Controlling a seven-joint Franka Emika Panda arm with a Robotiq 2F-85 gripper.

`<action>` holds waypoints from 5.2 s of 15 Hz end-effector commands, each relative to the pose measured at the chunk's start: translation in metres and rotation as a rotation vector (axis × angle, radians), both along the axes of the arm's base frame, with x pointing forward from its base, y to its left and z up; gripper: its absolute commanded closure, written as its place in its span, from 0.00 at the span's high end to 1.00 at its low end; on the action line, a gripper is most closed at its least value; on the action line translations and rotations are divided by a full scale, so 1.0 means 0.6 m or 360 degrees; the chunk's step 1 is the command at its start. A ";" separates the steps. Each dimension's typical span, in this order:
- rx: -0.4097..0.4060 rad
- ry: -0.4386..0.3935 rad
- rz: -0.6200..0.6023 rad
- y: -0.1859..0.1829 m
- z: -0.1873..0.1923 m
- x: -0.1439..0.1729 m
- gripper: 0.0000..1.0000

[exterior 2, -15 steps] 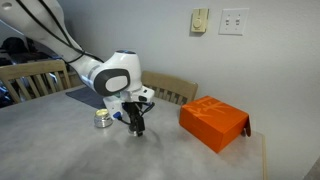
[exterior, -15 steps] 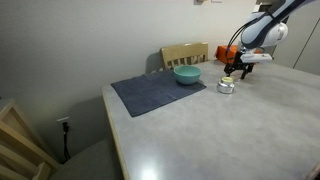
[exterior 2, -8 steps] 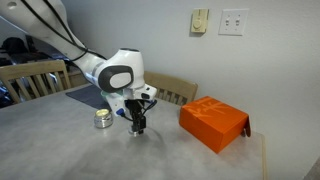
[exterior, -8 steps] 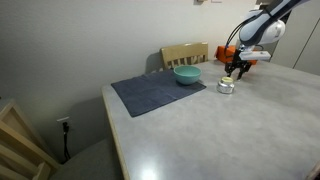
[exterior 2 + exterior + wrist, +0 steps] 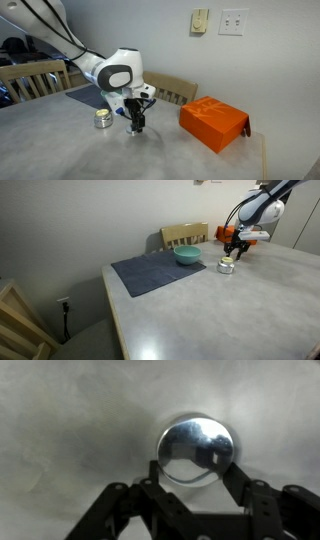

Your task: Put the silver lid on top of the silver can

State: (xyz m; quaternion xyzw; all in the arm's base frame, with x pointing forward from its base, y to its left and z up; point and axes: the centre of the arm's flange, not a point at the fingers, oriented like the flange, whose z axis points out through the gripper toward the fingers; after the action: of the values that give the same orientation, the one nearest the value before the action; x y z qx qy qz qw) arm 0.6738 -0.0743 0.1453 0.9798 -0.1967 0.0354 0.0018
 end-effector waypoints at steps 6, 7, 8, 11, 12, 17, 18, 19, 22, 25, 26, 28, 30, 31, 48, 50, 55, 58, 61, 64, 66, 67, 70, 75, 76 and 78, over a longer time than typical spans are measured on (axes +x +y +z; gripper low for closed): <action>-0.0150 -0.0023 0.0215 0.091 0.124 -0.041 0.43; -0.0164 -0.0028 0.0231 0.096 0.135 -0.043 0.81; -0.0168 -0.0017 0.0242 0.093 0.145 -0.043 0.93; -0.0114 0.0001 0.0229 0.064 0.158 -0.040 1.00; -0.0098 0.0013 0.0217 0.052 0.156 -0.038 1.00; -0.0024 0.0100 0.0210 0.017 0.115 -0.034 1.00; -0.0010 0.0119 0.0216 0.019 0.103 -0.035 1.00; 0.0015 0.0136 0.0229 0.023 0.092 -0.036 1.00; 0.0069 0.0174 0.0264 0.042 0.059 -0.033 1.00; 0.0082 0.0198 0.0256 0.050 0.031 -0.034 1.00; 0.0074 0.0201 0.0248 0.049 0.023 -0.035 1.00; 0.0063 0.0194 0.0244 0.045 0.012 -0.035 1.00; 0.0067 0.0196 0.0248 0.044 0.004 -0.034 1.00; 0.0064 0.0193 0.0249 0.044 0.000 -0.032 1.00; 0.0053 0.0179 0.0210 0.003 -0.006 -0.011 0.67; 0.0059 0.0179 0.0212 0.003 -0.002 -0.013 0.53; 0.0021 0.0189 0.0231 0.022 0.025 -0.029 0.44; -0.0067 0.0183 0.0296 0.064 0.070 -0.050 0.44; -0.0172 0.0183 0.0373 0.112 0.126 -0.066 0.44; -0.0243 0.0207 0.0444 0.153 0.171 -0.076 0.44; -0.0238 0.0249 0.0503 0.177 0.191 -0.082 0.44; -0.0230 0.0272 0.0530 0.186 0.197 -0.083 0.44; -0.0198 0.0319 0.0633 0.211 0.199 -0.082 0.44; -0.0179 0.0405 0.0754 0.245 0.163 -0.080 0.44; -0.0181 0.0423 0.0771 0.250 0.155 -0.080 0.44; -0.0182 0.0443 0.0801 0.258 0.138 -0.079 0.44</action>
State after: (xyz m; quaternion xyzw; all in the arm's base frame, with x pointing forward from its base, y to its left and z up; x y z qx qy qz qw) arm 0.6233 0.0770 0.2405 0.9946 0.0346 -0.0698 0.0685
